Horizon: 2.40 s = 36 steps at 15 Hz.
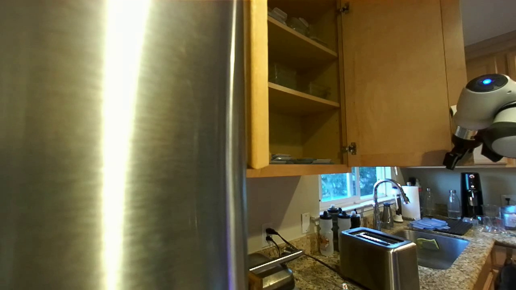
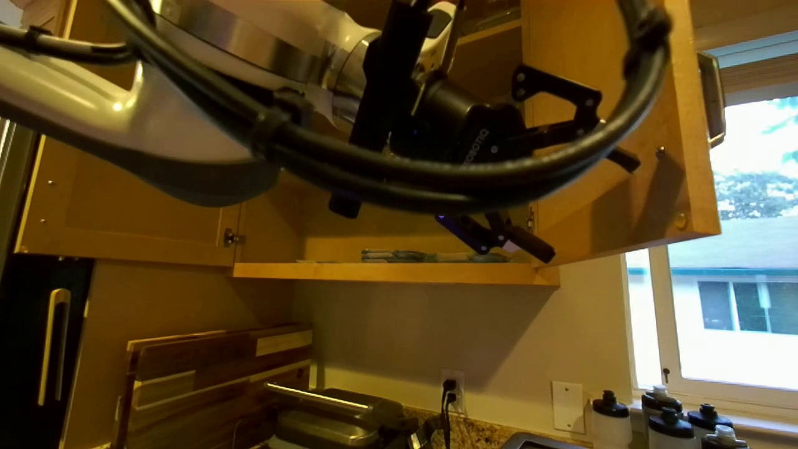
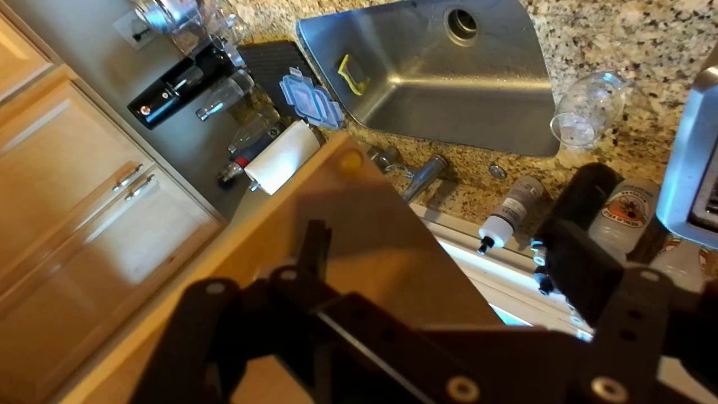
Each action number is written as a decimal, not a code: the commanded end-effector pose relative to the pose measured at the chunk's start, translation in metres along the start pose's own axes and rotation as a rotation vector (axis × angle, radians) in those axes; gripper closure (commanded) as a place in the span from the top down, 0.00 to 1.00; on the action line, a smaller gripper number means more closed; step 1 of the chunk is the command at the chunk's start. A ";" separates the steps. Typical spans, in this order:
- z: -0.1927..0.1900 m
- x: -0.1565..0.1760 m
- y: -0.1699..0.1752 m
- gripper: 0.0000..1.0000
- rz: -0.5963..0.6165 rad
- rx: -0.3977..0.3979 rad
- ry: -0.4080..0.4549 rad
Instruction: Close both doors to the cupboard
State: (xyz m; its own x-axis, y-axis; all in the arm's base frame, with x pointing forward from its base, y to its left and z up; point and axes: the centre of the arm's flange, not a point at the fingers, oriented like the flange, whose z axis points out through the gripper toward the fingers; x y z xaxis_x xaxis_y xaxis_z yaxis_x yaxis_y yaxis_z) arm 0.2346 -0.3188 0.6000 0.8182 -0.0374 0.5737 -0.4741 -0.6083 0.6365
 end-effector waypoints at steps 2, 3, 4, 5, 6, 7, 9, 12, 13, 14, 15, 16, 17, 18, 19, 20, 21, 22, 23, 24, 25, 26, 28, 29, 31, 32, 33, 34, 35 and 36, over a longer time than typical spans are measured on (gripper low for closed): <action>-0.009 0.006 -0.021 1.00 -0.064 -0.008 0.034; -0.010 0.007 -0.021 1.00 -0.060 -0.003 0.016; -0.010 0.008 -0.023 1.00 -0.059 0.004 0.006; -0.010 0.007 -0.021 1.00 -0.040 0.005 -0.031; -0.008 0.005 -0.019 1.00 -0.021 0.002 -0.070; -0.004 -0.001 -0.013 1.00 0.027 -0.004 -0.133; 0.001 -0.016 0.000 1.00 0.094 0.008 -0.244; 0.008 -0.035 0.017 1.00 0.210 0.019 -0.387; 0.009 -0.041 0.024 1.00 0.239 0.026 -0.409; 0.010 -0.045 0.029 1.00 0.263 0.030 -0.423; 0.012 -0.048 0.036 1.00 0.286 0.034 -0.396; 0.014 -0.048 0.042 1.00 0.300 0.032 -0.375; 0.018 -0.047 0.048 1.00 0.313 0.024 -0.349; 0.021 -0.045 0.054 1.00 0.316 0.028 -0.326; 0.025 -0.042 0.059 1.00 0.322 0.029 -0.300; 0.029 -0.040 0.064 1.00 0.325 0.031 -0.270; 0.033 -0.038 0.070 1.00 0.322 0.040 -0.233; 0.037 -0.035 0.073 1.00 0.328 0.042 -0.207; 0.042 -0.033 0.076 1.00 0.331 0.048 -0.184; 0.047 -0.031 0.079 1.00 0.331 0.051 -0.164; 0.053 -0.028 0.081 1.00 0.334 0.057 -0.153; 0.057 -0.026 0.083 1.00 0.338 0.066 -0.145; 0.065 -0.022 0.085 1.00 0.346 0.091 -0.135; 0.068 -0.020 0.086 1.00 0.345 0.107 -0.126; 0.074 -0.017 0.087 1.00 0.323 0.146 -0.097; 0.077 -0.015 0.088 1.00 0.314 0.167 -0.087; 0.079 -0.013 0.087 1.00 0.304 0.190 -0.078; 0.080 -0.012 0.086 1.00 0.295 0.206 -0.070; 0.080 -0.011 0.084 1.00 0.282 0.215 -0.060; 0.080 -0.011 0.083 1.00 0.268 0.222 -0.048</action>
State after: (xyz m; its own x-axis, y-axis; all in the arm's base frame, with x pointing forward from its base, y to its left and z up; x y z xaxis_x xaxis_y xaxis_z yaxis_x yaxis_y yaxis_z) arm 0.2093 -0.4226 0.6008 0.6801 -0.3074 0.6655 -0.6355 -0.6998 0.3262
